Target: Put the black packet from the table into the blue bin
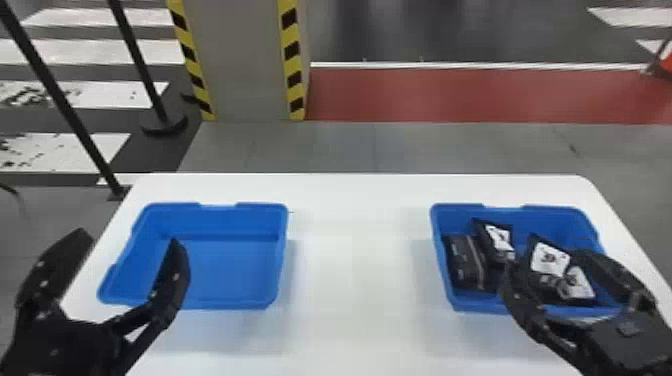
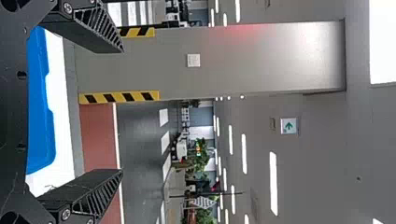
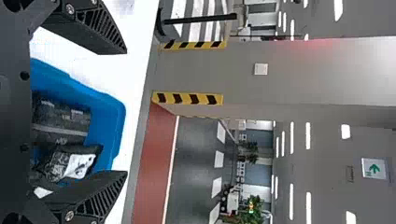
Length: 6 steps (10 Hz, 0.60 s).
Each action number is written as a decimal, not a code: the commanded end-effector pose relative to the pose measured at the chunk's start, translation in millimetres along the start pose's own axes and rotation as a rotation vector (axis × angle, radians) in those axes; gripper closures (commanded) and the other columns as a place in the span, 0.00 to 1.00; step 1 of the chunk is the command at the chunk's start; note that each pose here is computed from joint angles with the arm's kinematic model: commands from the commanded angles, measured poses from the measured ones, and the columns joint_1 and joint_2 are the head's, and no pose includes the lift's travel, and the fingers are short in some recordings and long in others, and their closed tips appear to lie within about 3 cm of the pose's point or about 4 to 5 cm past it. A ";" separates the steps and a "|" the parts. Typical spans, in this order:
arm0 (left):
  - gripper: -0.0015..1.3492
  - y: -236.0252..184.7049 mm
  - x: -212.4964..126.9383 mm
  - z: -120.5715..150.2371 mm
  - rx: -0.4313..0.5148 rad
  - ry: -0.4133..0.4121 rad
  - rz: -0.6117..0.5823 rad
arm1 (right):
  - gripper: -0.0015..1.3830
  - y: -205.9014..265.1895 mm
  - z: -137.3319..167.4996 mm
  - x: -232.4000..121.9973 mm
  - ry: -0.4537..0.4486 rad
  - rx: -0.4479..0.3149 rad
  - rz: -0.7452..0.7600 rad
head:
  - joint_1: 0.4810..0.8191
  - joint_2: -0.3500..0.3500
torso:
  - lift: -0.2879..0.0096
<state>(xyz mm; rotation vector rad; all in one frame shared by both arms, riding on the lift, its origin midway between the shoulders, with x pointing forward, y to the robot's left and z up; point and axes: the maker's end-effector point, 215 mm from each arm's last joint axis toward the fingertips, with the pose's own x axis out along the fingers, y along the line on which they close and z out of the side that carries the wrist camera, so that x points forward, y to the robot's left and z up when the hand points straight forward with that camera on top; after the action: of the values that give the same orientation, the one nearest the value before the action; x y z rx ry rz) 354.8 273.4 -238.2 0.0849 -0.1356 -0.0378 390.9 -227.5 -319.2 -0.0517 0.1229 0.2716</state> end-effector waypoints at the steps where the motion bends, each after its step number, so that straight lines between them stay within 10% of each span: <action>1: 0.08 0.4 -0.1 0.2 -0.001 -0.001 0.002 | 0.07 12.0 3.9 -23.8 -0.035 0.029 0.008 | 0.63 0.60 | 0.60; 6: 0.08 1.1 -0.9 -0.6 0.003 0.002 0.003 | 0.07 -14.7 47.7 -72.0 -0.077 -0.027 -0.100 | 0.63 0.55 | 0.60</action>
<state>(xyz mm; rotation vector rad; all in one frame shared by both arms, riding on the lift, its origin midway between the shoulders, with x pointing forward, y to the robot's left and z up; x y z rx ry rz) 354.2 274.3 -238.6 0.0891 -0.1341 -0.0366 332.2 -256.8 -263.1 -0.0728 0.0400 0.1765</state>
